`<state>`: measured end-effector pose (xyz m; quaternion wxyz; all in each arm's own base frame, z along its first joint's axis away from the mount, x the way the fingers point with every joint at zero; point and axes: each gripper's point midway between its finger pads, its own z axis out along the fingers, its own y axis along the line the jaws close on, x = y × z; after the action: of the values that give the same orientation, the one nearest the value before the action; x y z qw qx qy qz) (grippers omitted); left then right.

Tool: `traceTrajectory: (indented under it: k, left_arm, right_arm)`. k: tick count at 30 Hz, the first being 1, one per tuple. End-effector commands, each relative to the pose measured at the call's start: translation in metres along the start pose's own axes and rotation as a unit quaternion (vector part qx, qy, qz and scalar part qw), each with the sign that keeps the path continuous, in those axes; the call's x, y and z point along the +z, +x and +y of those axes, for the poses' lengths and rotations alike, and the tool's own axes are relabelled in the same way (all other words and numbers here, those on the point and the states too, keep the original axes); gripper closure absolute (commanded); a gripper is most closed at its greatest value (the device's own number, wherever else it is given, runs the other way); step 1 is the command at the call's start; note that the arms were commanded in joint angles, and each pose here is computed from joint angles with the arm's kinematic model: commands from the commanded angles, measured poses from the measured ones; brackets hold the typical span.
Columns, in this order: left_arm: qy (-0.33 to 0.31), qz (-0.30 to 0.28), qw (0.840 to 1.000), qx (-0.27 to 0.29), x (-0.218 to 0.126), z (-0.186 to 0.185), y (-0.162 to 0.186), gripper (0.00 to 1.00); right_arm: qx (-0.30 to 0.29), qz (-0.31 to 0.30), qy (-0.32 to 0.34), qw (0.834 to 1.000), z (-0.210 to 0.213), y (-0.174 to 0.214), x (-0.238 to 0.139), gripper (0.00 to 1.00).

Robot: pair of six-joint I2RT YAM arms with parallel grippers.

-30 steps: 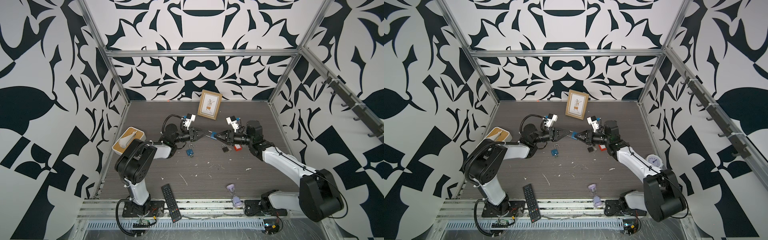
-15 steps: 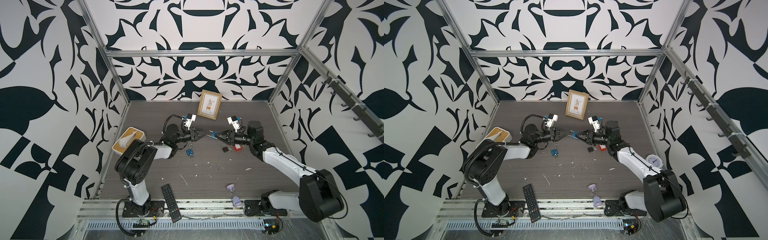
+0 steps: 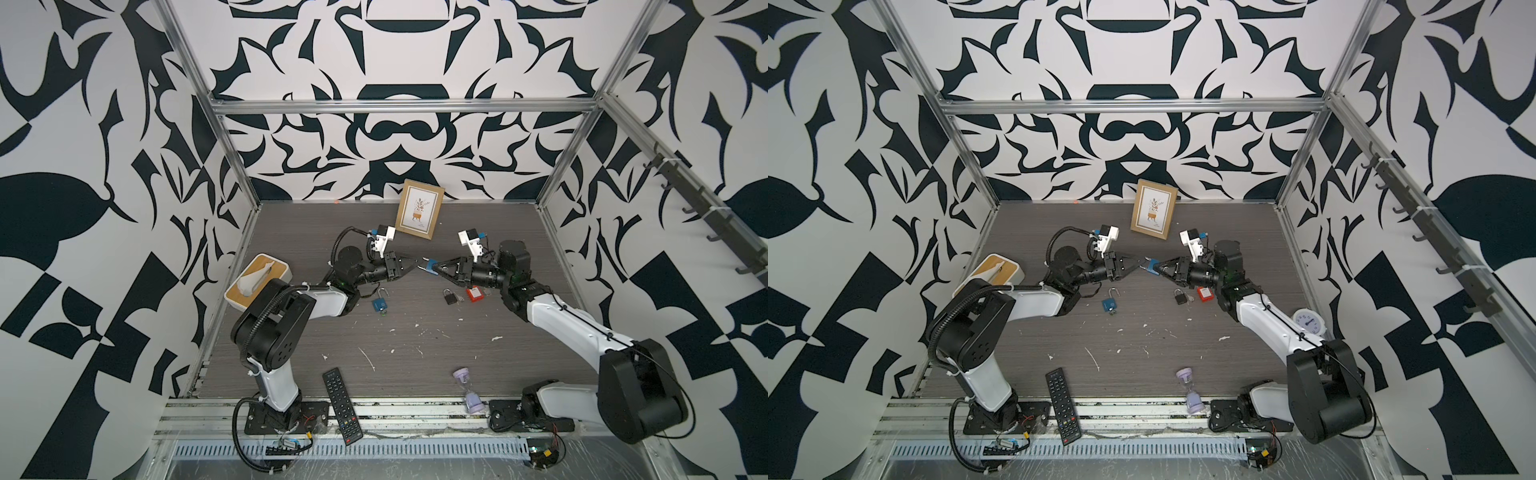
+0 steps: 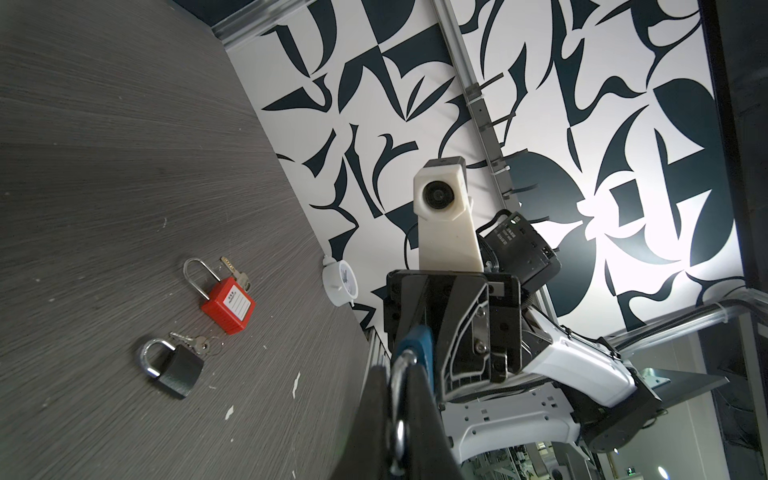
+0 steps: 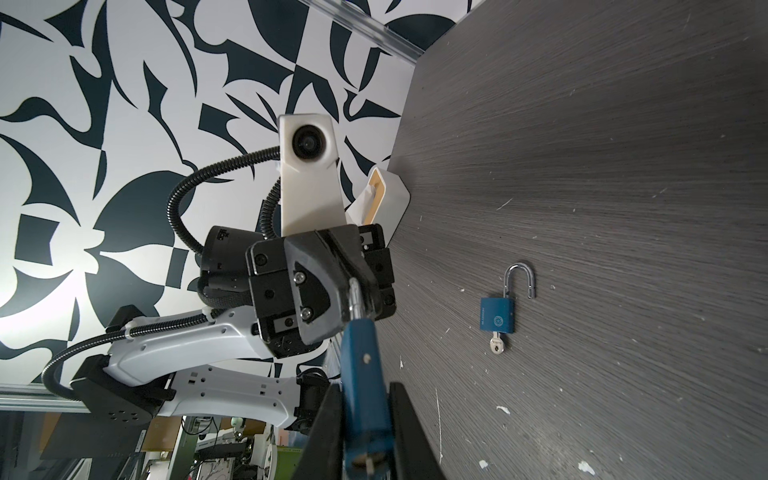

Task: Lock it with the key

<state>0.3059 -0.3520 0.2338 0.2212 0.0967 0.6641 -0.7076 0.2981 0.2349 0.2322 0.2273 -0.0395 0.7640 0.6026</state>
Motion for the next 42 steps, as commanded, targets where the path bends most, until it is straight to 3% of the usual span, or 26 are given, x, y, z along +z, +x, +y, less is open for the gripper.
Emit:
traceTrajectory:
  k: [1, 21, 36, 42]
  left_arm:
    - [0.083, 0.103, 0.990, 0.042, 0.026, -0.057, 0.055, 1.00]
    - [0.098, 0.147, 0.983, 0.047, 0.047, -0.065, 0.074, 1.00]
    - [0.057, 0.072, 0.995, 0.026, 0.023, -0.032, 0.046, 1.00]
    - [0.045, 0.029, 0.999, 0.007, 0.008, -0.018, 0.029, 1.00]
  right_arm:
    - [-0.071, -0.035, -0.031, 0.996, 0.030, -0.026, 0.011, 1.00]
    - [-0.058, -0.035, -0.042, 0.997, 0.011, -0.035, 0.045, 1.00]
    - [-0.055, -0.021, 0.024, 0.998, -0.012, -0.023, 0.037, 1.00]
    - [-0.046, -0.029, 0.030, 0.998, -0.013, -0.026, 0.031, 0.73]
